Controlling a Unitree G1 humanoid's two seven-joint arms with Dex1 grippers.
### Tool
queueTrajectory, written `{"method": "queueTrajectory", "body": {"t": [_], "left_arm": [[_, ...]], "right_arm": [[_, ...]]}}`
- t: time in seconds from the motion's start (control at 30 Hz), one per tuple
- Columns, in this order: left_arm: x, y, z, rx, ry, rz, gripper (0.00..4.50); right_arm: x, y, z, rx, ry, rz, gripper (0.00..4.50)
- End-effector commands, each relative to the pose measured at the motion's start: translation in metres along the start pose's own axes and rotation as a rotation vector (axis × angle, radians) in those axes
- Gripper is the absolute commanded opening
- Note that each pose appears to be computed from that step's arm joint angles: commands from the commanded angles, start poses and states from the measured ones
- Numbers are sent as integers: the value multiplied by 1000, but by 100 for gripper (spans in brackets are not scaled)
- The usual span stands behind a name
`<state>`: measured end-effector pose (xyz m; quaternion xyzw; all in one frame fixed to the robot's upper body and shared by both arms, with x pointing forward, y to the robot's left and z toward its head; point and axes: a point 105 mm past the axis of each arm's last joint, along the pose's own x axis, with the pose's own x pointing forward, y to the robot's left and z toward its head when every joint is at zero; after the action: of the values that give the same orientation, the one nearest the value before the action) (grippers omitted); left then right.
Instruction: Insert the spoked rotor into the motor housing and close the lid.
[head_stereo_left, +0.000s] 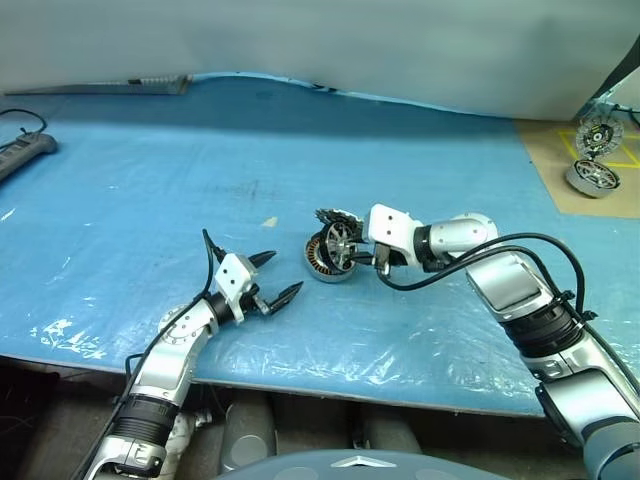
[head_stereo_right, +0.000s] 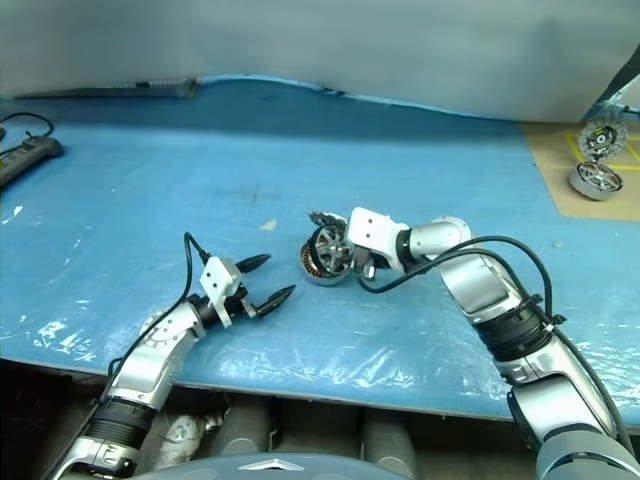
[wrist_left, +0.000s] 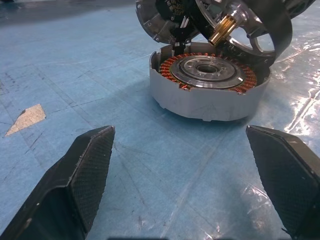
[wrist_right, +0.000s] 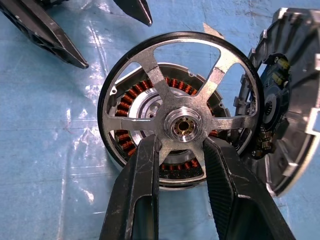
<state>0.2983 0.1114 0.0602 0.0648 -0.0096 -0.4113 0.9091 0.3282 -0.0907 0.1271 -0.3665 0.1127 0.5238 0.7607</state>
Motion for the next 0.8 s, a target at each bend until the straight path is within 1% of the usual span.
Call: {"method": "queueTrajectory", "body": {"t": [0.03, 0.4, 0.47, 0.5, 0.73, 0.77, 0.8], "left_arm": [[-1, 0, 8, 20, -29, 2, 450], [-1, -2, 8, 19, -30, 3, 450], [-1, -2, 8, 18, -29, 3, 450], [-1, -2, 7, 17, -29, 3, 450], [-1, -3, 7, 15, -28, 4, 450], [-2, -3, 6, 14, -26, 4, 450], [-2, -3, 6, 14, -25, 5, 450]], "right_arm": [[-1, -4, 7, -48, -4, -14, 93], [-3, 0, 1, -67, 27, 16, 93], [-3, 0, 0, -67, 30, 18, 167], [-4, 0, 0, -67, 31, 19, 190], [-2, 0, -1, -68, 34, 13, 432], [-2, 0, -1, -68, 34, 13, 448], [-3, 0, -1, -68, 34, 13, 448]]}}
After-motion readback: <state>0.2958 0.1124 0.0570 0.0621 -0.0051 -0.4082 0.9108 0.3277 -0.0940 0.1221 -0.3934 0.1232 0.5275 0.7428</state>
